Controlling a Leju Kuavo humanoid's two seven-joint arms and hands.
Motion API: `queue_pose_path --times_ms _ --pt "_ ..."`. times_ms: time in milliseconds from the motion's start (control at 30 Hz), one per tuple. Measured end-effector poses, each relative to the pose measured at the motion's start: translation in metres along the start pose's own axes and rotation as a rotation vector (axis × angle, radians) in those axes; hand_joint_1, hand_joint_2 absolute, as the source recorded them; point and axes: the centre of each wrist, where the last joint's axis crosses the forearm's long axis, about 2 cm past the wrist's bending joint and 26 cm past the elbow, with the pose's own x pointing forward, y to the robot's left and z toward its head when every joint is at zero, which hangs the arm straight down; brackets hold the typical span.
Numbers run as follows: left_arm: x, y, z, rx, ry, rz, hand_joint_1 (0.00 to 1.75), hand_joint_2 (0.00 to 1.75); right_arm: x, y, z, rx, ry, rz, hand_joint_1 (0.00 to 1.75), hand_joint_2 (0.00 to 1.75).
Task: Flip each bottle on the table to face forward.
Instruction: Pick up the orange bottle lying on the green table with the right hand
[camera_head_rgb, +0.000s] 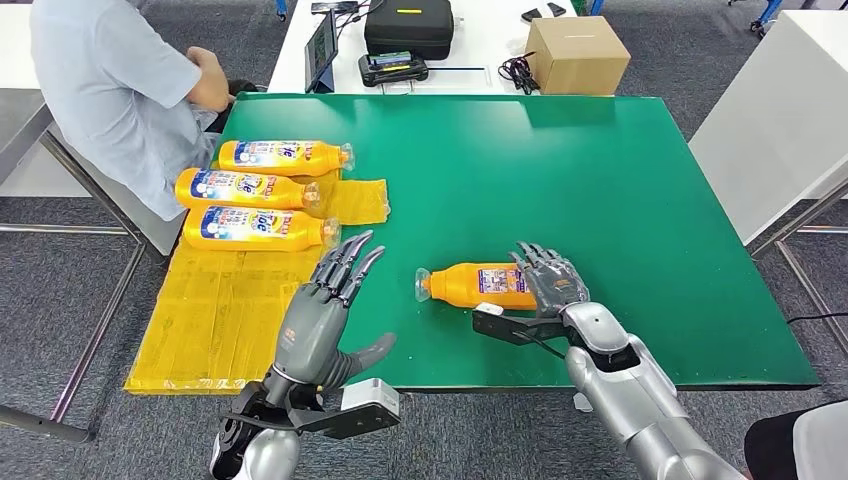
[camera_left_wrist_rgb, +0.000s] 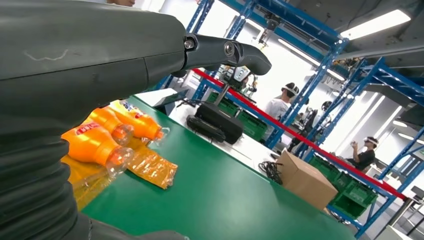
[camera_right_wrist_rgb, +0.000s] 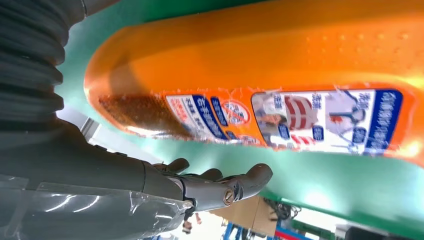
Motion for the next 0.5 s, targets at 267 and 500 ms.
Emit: queue_pose_path --times_ms 267,500 --pt "0.002 -0.004 -0.003 -0.010 -0.018 0.013 0.00 1.75 -0.016 0.001 -0.008 0.065 0.032 -0.027 0.00 1.75" --pt "0.003 -0.007 -0.005 -0.020 -0.027 0.027 0.00 1.75 -0.028 -0.002 -0.013 0.135 0.043 -0.051 1.11 1.75"
